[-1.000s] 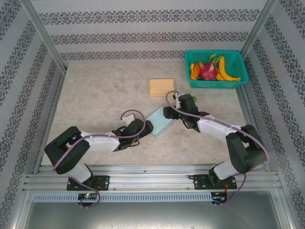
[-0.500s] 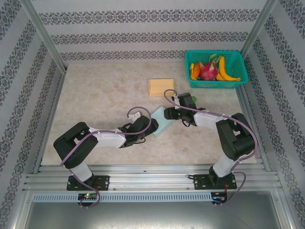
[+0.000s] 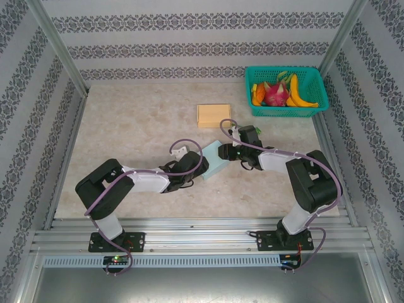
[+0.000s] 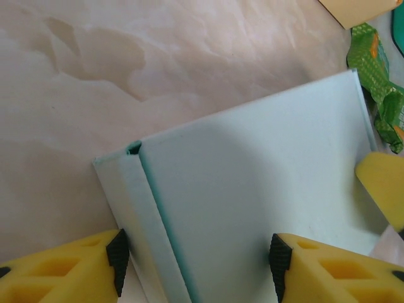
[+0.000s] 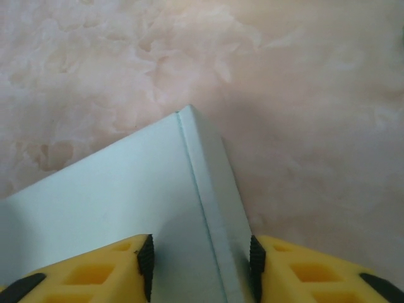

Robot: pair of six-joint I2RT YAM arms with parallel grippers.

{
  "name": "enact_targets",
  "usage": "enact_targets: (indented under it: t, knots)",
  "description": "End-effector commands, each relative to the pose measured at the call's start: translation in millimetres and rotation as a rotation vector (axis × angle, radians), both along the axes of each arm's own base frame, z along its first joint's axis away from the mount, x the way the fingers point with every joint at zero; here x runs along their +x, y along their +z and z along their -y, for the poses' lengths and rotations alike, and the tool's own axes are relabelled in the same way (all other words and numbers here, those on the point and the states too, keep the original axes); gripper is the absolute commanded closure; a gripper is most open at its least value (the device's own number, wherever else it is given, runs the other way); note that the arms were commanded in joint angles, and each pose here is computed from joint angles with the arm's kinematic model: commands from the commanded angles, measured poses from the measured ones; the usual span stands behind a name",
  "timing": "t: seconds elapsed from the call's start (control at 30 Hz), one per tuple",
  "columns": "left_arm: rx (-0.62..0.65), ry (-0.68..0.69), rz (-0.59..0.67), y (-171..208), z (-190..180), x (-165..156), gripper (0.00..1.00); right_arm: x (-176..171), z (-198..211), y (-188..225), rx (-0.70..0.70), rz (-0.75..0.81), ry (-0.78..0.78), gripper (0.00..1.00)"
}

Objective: Fold the paper box

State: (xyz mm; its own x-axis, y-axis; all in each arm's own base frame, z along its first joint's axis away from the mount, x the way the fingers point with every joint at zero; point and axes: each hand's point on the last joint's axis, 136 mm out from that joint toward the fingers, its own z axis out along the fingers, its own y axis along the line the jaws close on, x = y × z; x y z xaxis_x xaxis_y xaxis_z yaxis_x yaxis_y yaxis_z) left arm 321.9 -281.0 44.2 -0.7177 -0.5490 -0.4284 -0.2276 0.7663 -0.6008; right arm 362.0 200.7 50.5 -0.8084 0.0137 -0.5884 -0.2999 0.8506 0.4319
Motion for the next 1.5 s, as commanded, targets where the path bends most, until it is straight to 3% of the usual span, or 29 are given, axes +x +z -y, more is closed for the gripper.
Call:
enact_targets:
  t: [0.0, 0.1, 0.53, 1.07, 1.47]
  knots:
    - [0.006, -0.008, 0.053, 14.7, 7.7, 16.0, 0.38, -19.3, -9.1, -2.1, 0.06, -0.058, 0.021, 0.62]
    - [0.027, -0.015, 0.065, 21.4, 10.0, 21.6, 0.38, -23.6, -17.3, 3.3, 0.066, -0.049, 0.034, 0.65]
    - [0.043, -0.008, 0.096, 38.3, -9.7, 43.2, 0.4, -26.1, -61.8, 52.9, 0.081, 0.084, 0.066, 0.63]
    - [0.112, 0.029, 0.185, 75.8, -62.0, 75.7, 0.4, 15.6, -131.8, 82.1, 0.124, 0.156, 0.092, 0.59]
    - [0.158, -0.002, 0.31, 100.9, -95.1, 121.7, 0.4, 53.1, -176.6, 85.4, 0.144, 0.191, 0.098, 0.59]
